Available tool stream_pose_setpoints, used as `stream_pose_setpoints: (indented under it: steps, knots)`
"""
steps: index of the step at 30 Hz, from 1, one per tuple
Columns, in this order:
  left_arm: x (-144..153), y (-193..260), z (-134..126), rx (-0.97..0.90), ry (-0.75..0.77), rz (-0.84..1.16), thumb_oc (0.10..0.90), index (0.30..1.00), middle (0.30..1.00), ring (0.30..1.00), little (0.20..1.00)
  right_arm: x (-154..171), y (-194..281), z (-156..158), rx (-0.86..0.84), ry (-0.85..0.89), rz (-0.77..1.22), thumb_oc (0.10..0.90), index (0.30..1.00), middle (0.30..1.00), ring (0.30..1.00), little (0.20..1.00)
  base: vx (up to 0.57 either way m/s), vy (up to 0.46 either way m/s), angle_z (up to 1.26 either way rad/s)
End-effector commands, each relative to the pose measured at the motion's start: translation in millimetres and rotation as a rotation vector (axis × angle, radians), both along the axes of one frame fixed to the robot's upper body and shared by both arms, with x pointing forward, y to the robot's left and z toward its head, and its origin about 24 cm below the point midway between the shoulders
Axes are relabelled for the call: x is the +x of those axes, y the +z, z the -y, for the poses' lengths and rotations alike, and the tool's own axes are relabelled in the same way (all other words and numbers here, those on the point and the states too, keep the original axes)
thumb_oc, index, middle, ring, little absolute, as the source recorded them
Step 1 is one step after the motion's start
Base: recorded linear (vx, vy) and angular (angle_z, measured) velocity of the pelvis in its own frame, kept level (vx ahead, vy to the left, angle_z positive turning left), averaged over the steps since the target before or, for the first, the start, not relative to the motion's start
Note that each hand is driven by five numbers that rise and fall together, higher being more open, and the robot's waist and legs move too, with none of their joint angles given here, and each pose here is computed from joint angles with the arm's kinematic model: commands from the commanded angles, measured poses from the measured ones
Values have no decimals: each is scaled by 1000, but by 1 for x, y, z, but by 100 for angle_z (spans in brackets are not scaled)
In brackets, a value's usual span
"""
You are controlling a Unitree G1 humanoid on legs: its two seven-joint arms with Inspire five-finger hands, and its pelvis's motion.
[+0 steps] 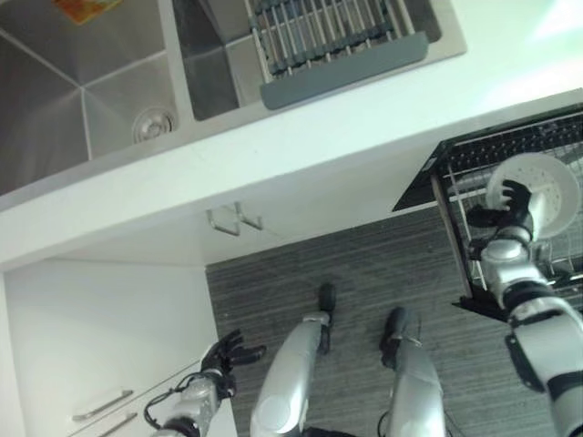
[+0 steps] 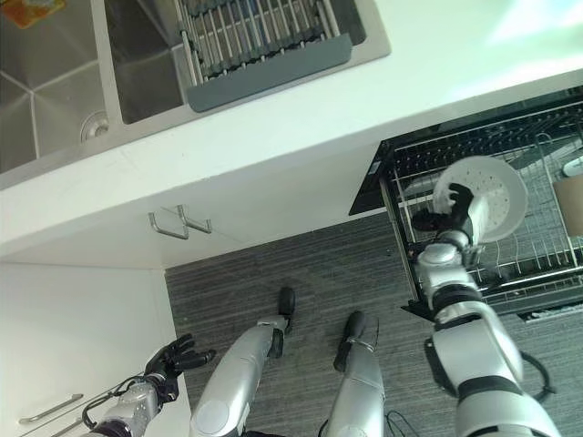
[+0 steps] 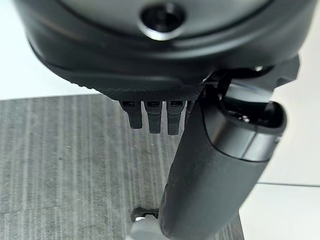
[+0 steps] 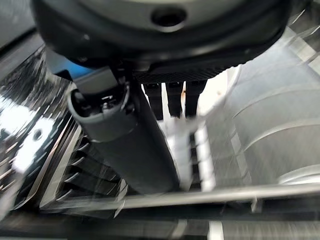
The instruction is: Place the dishes in the dishwasher.
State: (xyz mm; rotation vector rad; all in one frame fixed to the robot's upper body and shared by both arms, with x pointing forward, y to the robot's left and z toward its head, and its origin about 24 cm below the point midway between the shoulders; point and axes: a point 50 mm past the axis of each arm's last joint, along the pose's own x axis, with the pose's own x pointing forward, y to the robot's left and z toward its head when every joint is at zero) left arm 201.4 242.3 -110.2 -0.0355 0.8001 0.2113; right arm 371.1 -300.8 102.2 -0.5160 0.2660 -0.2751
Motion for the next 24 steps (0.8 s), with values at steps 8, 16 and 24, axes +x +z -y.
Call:
stream_pose_setpoints:
  steps: [8,16,24]
  knots:
    - [-36,-4,-45,113,18,-100,800,900,900,900,900,6,-30,-65,501,316,-29,800,900,900,900,900,-6,-16,3]
    - [-79,-21,-50,122,118,-224,800,900,900,900,900,-9,-14,-73,559,121,349,800,900,900,900,900,100,-14,-7]
    - [-122,-37,-39,102,222,-329,800,900,900,900,900,-59,3,-69,410,117,550,800,900,900,900,900,137,-4,-26]
